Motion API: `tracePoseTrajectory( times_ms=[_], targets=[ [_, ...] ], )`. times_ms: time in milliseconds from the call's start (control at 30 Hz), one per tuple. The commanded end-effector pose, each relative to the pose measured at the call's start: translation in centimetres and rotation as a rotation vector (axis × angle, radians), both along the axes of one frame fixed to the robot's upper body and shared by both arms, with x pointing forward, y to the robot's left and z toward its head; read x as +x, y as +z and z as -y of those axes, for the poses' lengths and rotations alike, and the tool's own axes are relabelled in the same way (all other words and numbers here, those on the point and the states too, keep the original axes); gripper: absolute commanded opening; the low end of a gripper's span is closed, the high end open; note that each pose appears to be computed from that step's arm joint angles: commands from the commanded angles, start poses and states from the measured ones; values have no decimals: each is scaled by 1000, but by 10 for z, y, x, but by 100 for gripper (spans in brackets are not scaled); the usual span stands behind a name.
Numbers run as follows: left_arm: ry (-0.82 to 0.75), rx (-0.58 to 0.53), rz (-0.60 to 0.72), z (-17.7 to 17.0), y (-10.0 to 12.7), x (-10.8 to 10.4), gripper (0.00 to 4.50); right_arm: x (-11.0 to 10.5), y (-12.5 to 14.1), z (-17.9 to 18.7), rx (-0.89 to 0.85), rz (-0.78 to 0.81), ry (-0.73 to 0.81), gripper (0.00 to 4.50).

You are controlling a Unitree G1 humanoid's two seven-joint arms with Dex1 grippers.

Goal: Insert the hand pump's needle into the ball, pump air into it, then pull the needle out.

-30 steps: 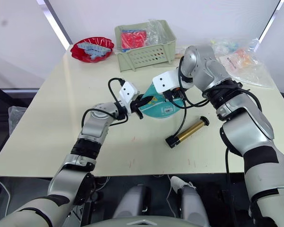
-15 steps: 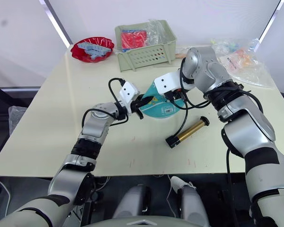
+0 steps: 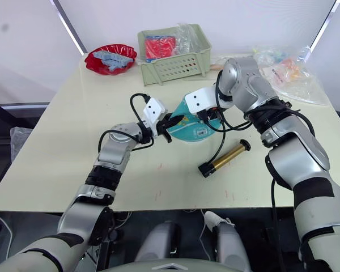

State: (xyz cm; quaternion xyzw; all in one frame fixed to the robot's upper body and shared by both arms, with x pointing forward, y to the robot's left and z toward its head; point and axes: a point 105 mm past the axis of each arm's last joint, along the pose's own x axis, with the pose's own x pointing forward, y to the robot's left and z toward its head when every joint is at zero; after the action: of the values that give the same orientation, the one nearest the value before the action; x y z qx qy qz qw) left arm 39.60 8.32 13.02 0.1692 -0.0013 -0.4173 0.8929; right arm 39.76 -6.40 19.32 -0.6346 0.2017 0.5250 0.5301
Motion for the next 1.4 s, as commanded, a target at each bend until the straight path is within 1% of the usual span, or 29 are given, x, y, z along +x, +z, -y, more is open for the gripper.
tracePoseTrajectory(
  times_ms=[33,200,467,700,900,1400],
  targets=[
    [-78,54,-86,16,-27,-11,1,4,1,14,-40,26,-41,30],
    [-76,57,-87,14,-28,-11,1,4,-1,16,-45,25,-48,30],
    [-88,59,-87,18,-27,-13,1,2,1,7,-53,35,-26,30],
    [-103,65,-93,22,-29,-15,1,-3,2,-13,-89,35,26,30],
    [-114,67,-93,26,-25,-15,1,-7,1,-21,-105,27,47,30],
    [-149,63,-87,38,-18,-21,1,-10,12,-55,-39,38,86,30]
  ],
)
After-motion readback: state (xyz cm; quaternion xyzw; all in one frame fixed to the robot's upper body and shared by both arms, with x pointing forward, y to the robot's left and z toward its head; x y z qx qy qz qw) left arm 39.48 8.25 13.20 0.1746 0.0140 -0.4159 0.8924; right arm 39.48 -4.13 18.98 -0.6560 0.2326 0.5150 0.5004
